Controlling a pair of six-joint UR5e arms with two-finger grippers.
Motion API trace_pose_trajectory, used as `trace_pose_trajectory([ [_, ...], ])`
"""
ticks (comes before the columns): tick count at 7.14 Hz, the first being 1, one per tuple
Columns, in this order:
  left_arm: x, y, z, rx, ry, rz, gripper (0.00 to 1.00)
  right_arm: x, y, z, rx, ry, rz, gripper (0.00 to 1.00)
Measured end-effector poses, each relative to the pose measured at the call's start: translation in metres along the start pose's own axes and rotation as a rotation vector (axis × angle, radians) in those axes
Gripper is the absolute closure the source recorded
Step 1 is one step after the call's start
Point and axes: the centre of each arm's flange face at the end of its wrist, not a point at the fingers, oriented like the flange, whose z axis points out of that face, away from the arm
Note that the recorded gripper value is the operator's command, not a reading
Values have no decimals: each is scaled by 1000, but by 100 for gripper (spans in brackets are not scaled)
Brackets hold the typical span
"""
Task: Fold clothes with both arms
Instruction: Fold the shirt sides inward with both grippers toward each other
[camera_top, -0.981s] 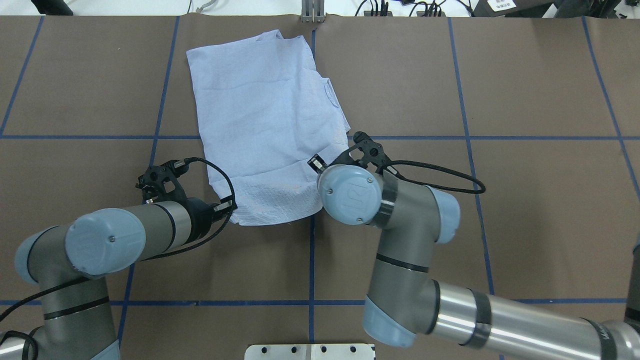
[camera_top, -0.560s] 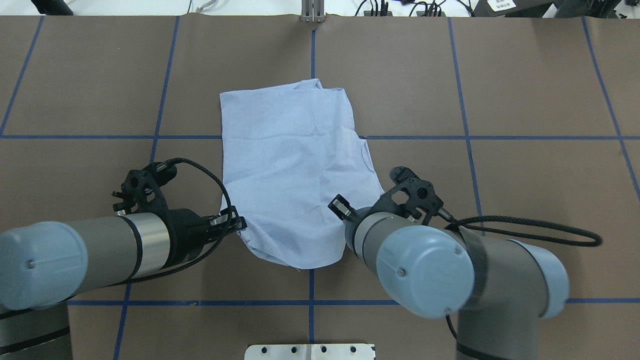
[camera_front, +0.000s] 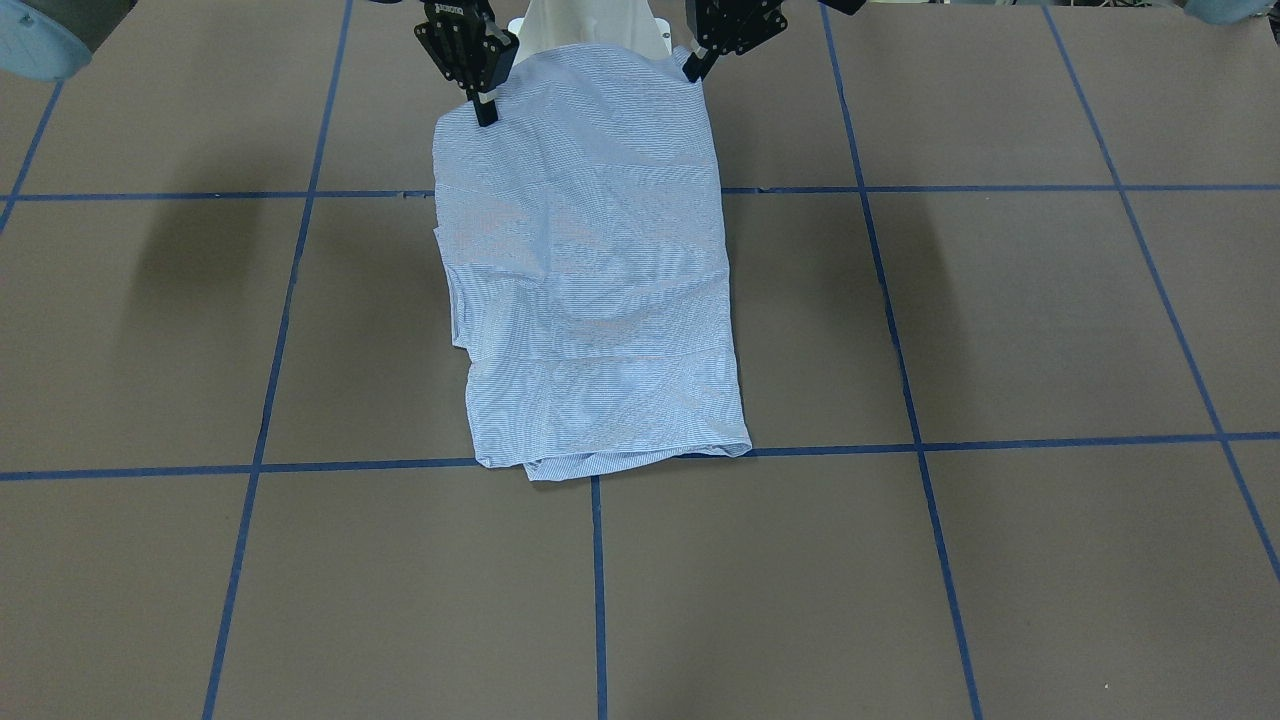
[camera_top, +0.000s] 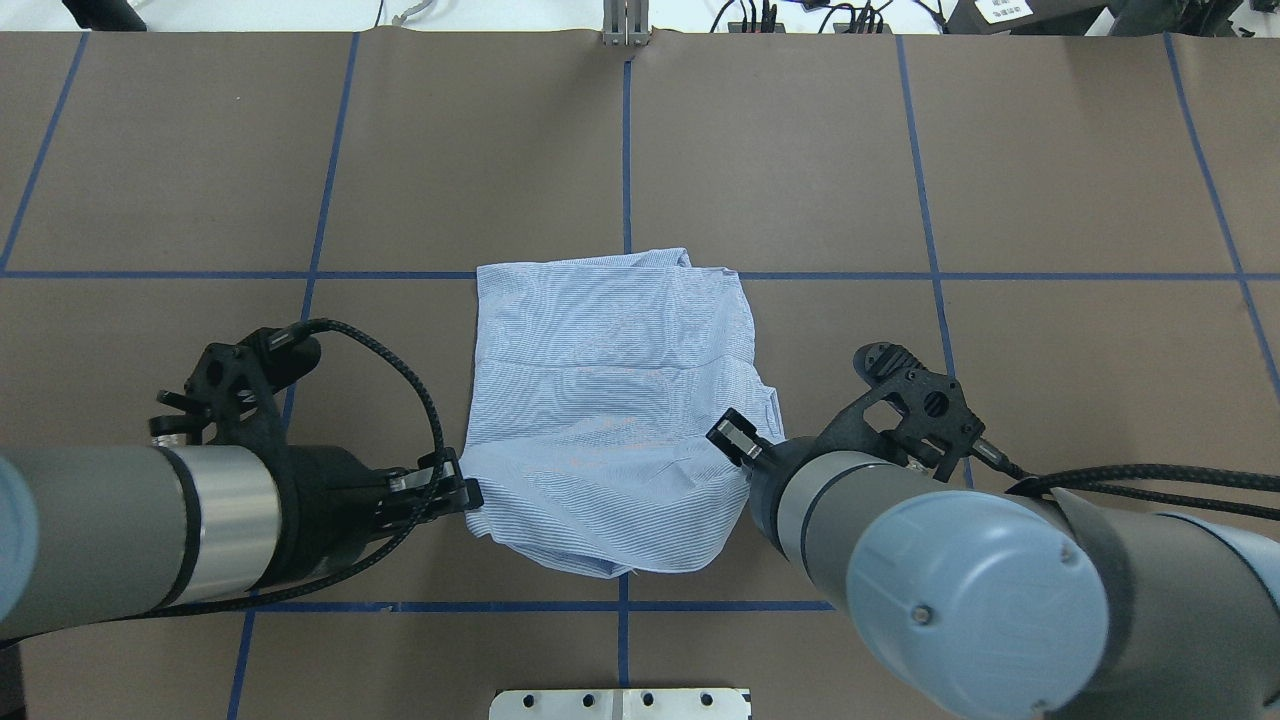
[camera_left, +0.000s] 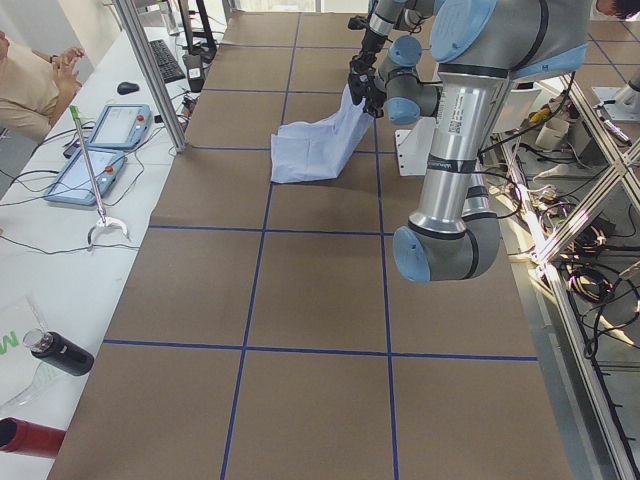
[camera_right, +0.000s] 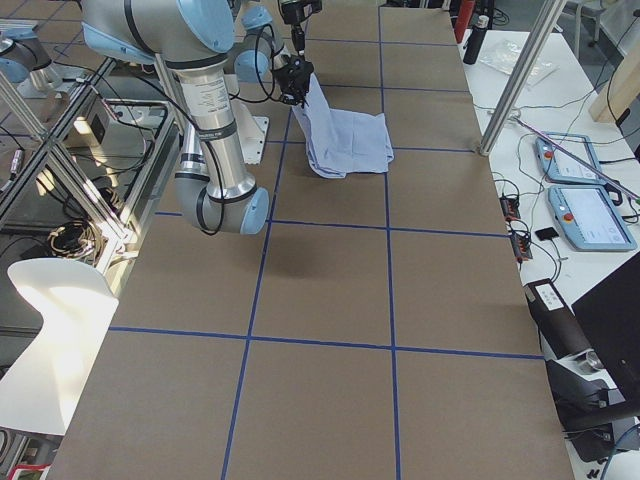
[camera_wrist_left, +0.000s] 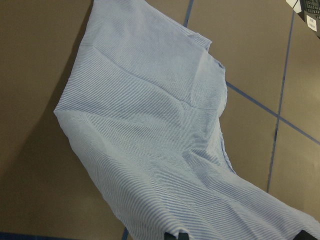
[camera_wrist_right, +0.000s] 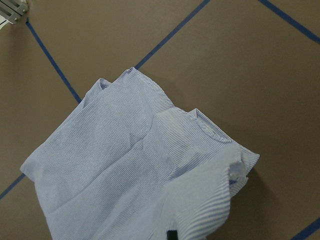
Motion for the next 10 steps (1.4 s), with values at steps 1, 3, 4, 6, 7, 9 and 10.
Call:
trace_pose_trajectory([
  [1,6,-15,31,37,-44,16,100,-10,-1,22,34,18,-15,100],
  [3,13,-59,79,117,-116,64,100,-32,-10,69,84,14,-23,100],
  [4,13,-80,87,150,-138,89,100,-42,-17,88,103,9,-29,100],
  [6,17,-112,114,207,-175,112,100,-62,-28,128,136,6,-36,100],
  [7,17,-126,140,230,-187,121,100,-72,-33,147,151,5,-40,100],
  [9,1,-153,191,262,-194,153,100,-89,-44,178,175,7,-55,100],
  [10,-11,-166,208,276,-206,168,100,-94,-51,192,186,7,-68,100],
])
